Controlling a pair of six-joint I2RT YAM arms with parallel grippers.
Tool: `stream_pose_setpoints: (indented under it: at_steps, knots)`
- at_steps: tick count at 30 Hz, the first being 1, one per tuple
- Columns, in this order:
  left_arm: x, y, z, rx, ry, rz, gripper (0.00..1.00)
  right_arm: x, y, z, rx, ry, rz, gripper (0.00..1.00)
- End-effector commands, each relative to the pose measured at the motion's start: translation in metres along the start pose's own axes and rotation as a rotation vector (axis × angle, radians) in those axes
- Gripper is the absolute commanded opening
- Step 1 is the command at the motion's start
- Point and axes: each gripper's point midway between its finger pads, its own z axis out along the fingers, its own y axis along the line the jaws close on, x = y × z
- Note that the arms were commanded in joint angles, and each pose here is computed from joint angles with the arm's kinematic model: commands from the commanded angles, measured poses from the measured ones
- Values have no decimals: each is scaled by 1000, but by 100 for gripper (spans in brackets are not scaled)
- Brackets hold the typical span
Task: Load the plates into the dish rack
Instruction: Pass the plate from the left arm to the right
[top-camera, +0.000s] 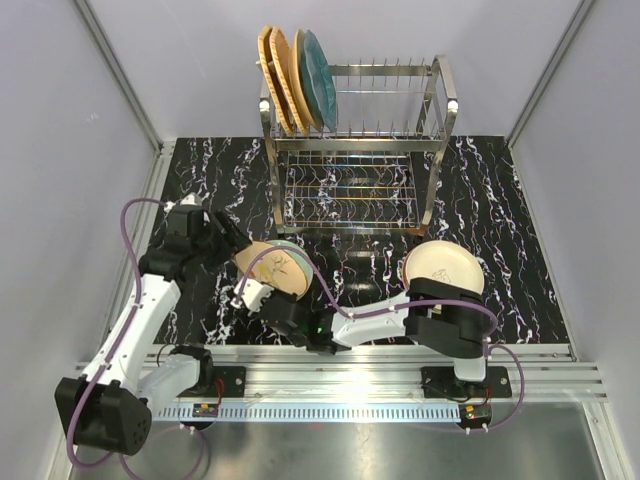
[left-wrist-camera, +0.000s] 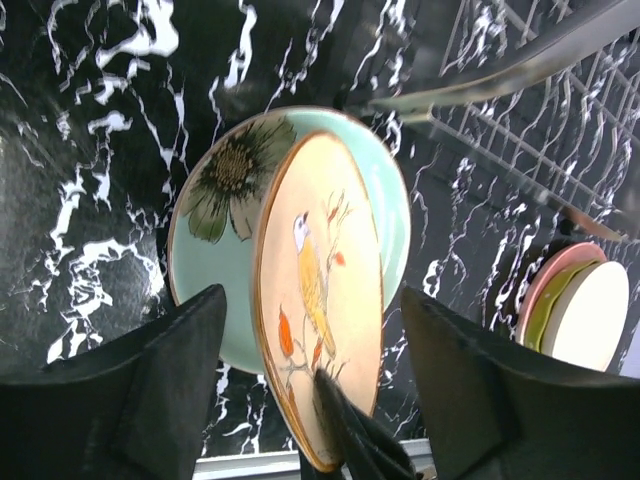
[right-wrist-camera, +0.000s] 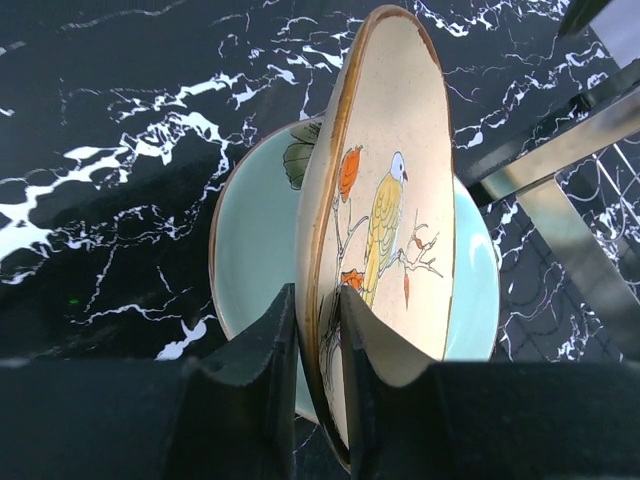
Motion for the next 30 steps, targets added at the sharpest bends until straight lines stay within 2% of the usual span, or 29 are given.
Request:
stream_pose_setpoints:
  at_steps: [1,2,3,5,6,7,13,17,23,30]
  knots:
    - [-37,-16,-18,17,-113,50,76,-48,-10,-16,-3,-114,162,0]
    - [-42,-16,-22,9,-134,54,77,-56,-13,-20,-5,-130,176,0]
    - [-47,-12,-25,-23,-156,53,84,-57,-15,-22,-3,-133,184,0]
    - [-62,-14,-38,-28,-216,72,90,-66,-20,-27,2,-154,214,0]
    - [-68,-10,-43,-57,-244,78,98,-69,-22,-28,1,-160,227,0]
    - [-75,-12,-50,-60,-271,89,99,-71,-23,-28,-2,-160,239,0]
    - [-94,2,-74,-141,-384,199,99,-102,-47,-47,-21,-209,348,0]
    - [-100,21,-82,-213,-467,205,99,-117,-56,-57,-73,-241,400,0]
    - [-88,34,-71,-203,-494,216,99,-139,-82,-72,-112,-269,511,0]
    - [-86,41,-66,-235,-479,225,99,-166,-104,-116,-215,-290,533,0]
